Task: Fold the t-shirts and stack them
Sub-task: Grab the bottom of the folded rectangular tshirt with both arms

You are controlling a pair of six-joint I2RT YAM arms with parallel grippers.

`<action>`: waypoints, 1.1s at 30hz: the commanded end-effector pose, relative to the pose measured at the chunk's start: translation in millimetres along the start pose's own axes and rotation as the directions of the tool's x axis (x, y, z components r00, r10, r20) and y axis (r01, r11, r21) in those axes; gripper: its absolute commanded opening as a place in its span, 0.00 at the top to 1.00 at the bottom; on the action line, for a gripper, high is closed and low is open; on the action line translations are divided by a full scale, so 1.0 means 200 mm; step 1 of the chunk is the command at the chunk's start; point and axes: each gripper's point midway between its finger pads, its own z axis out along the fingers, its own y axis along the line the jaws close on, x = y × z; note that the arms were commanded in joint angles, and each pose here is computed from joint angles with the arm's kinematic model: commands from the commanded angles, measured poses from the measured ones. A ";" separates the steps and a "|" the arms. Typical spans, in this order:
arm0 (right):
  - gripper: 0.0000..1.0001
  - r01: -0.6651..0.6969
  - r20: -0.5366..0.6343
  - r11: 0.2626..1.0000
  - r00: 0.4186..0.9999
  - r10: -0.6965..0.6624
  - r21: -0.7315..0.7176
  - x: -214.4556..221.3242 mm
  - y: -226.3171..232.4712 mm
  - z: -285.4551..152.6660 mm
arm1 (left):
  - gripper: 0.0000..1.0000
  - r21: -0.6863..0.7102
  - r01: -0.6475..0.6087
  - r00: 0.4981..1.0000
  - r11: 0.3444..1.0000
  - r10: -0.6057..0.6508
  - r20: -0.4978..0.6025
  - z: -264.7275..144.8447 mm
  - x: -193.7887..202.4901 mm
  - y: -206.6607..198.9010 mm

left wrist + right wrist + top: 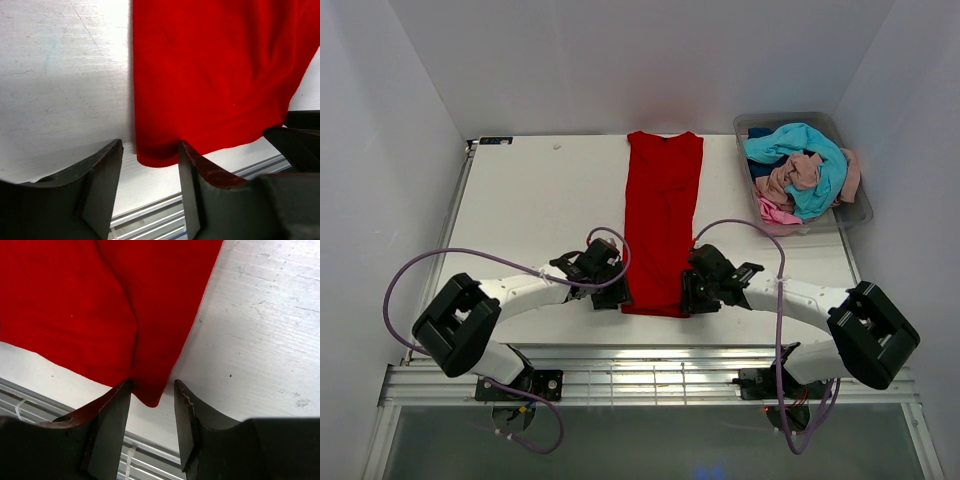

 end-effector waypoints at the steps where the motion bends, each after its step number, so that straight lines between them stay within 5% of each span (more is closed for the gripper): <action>1: 0.54 0.003 -0.012 0.999 1.000 -0.003 -0.040 0.01 0.04 0.02 | 0.43 -0.062 -0.007 0.999 0.998 0.005 -0.037 0.02 0.05 0.06; 11: 0.74 0.010 -0.042 0.999 0.999 -0.012 -0.049 0.07 0.02 0.06 | 0.69 -0.070 -0.042 0.998 0.997 0.038 -0.055 0.05 0.09 0.05; 15: 0.90 0.011 -0.056 0.999 0.998 -0.013 -0.036 0.08 0.01 0.06 | 1.00 -0.080 -0.055 0.997 0.995 0.050 -0.059 0.06 0.10 0.06; 33: 0.92 0.024 -0.122 0.999 0.992 -0.019 0.037 0.22 -0.05 0.00 | 1.00 -0.089 -0.050 0.998 0.995 0.047 -0.028 -0.02 0.12 0.09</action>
